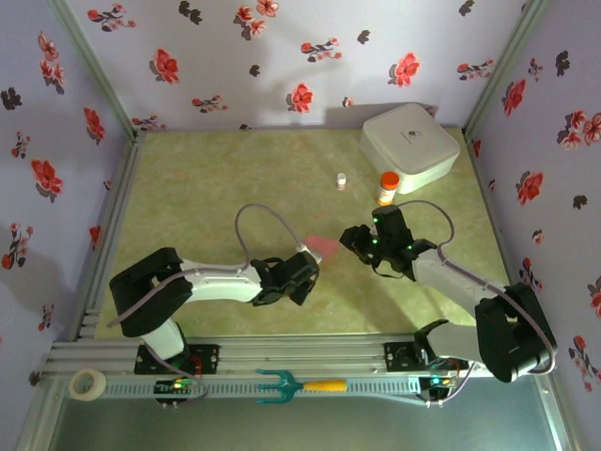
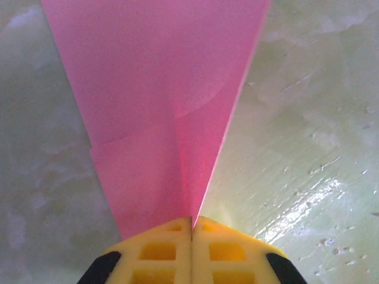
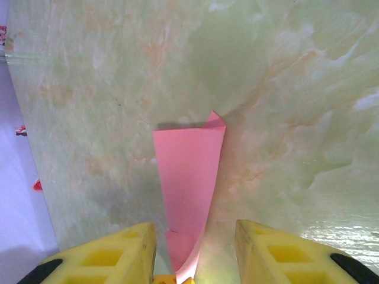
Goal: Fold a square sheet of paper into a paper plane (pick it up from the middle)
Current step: Fold the wing for the fifth time at the center of the table.
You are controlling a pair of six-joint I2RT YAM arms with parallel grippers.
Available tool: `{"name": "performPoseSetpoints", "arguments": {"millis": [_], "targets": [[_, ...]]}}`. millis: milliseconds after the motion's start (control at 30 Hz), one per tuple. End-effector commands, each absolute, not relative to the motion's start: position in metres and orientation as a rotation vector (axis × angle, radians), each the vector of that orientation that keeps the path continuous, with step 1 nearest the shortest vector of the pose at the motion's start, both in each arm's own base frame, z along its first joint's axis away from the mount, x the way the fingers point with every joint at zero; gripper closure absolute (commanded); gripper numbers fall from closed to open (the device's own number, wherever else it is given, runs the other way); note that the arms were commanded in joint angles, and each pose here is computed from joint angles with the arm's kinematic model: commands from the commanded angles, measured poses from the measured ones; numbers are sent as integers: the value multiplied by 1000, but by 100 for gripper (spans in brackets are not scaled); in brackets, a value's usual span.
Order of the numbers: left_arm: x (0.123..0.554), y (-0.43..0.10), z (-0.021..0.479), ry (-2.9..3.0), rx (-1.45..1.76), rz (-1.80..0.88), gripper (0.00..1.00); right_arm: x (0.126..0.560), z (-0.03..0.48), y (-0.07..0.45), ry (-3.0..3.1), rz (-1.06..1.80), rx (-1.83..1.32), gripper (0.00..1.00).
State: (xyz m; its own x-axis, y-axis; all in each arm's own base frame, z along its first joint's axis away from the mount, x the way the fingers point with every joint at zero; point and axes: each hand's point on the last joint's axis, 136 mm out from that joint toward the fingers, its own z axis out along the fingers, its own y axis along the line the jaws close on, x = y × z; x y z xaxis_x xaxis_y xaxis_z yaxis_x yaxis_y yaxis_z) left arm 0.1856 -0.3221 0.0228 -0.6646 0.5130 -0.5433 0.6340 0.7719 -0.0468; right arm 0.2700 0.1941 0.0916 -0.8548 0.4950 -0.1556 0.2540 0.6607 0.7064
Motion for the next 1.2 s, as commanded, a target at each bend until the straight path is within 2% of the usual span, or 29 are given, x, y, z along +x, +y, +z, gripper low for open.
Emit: {"name": "performPoseSetpoints", "arguments": {"millis": [0, 733, 1167], "targets": [[184, -337, 42, 2367, 828, -501, 100, 265, 85, 184, 2565, 939, 605, 59], [180, -345, 22, 2532, 696, -993, 99, 267, 92, 199, 2494, 1108, 576, 60], [181, -351, 17, 2544, 642, -1201, 99, 260, 86, 213, 2492, 1173, 494, 67]]}}
